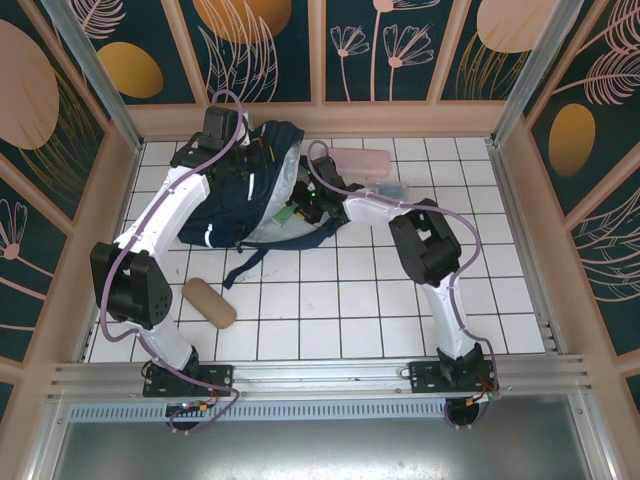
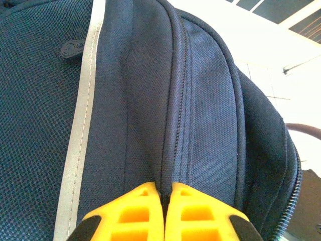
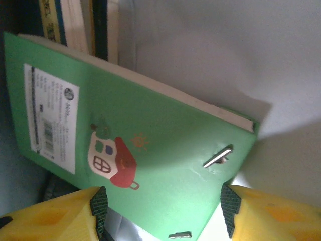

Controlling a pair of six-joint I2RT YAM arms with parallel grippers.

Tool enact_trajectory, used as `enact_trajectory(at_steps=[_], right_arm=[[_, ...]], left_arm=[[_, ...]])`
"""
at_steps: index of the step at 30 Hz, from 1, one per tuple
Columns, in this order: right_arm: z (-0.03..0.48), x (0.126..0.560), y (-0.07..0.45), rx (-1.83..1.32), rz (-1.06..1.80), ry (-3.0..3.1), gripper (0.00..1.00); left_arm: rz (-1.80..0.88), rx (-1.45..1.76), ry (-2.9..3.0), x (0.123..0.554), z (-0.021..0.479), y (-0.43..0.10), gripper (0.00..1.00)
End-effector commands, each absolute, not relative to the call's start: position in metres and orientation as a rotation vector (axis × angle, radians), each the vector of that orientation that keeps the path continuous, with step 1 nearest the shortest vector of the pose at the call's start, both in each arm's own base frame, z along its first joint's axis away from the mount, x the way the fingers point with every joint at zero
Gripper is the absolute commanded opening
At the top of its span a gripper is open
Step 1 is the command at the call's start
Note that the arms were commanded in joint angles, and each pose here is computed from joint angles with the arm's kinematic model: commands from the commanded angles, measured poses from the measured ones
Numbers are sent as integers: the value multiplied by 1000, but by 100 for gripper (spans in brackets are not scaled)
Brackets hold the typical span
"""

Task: Pack books, pencil case, and school supplies into a backpack

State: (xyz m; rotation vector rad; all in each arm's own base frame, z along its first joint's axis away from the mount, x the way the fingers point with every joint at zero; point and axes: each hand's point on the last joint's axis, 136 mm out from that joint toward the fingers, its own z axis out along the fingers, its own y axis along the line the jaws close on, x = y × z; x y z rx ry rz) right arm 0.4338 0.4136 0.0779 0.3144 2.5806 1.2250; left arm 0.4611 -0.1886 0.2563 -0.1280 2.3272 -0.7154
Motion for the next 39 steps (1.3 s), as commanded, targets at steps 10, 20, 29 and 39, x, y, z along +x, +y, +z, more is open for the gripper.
enact_trajectory(at_steps=[10, 20, 29, 39], right_arm=[[105, 447, 465, 91, 1500, 2422, 63], [138, 460, 508, 12, 1692, 2288, 54], [135, 461, 507, -31, 1525, 2371, 60], [135, 449, 467, -40, 1364, 2419, 68]], left_arm=[[-873, -60, 2144, 460, 317, -203, 0], [-894, -64, 2151, 457, 315, -205, 0], [-873, -64, 2151, 457, 315, -203, 0], [-841, -58, 2147, 461, 319, -200, 0]])
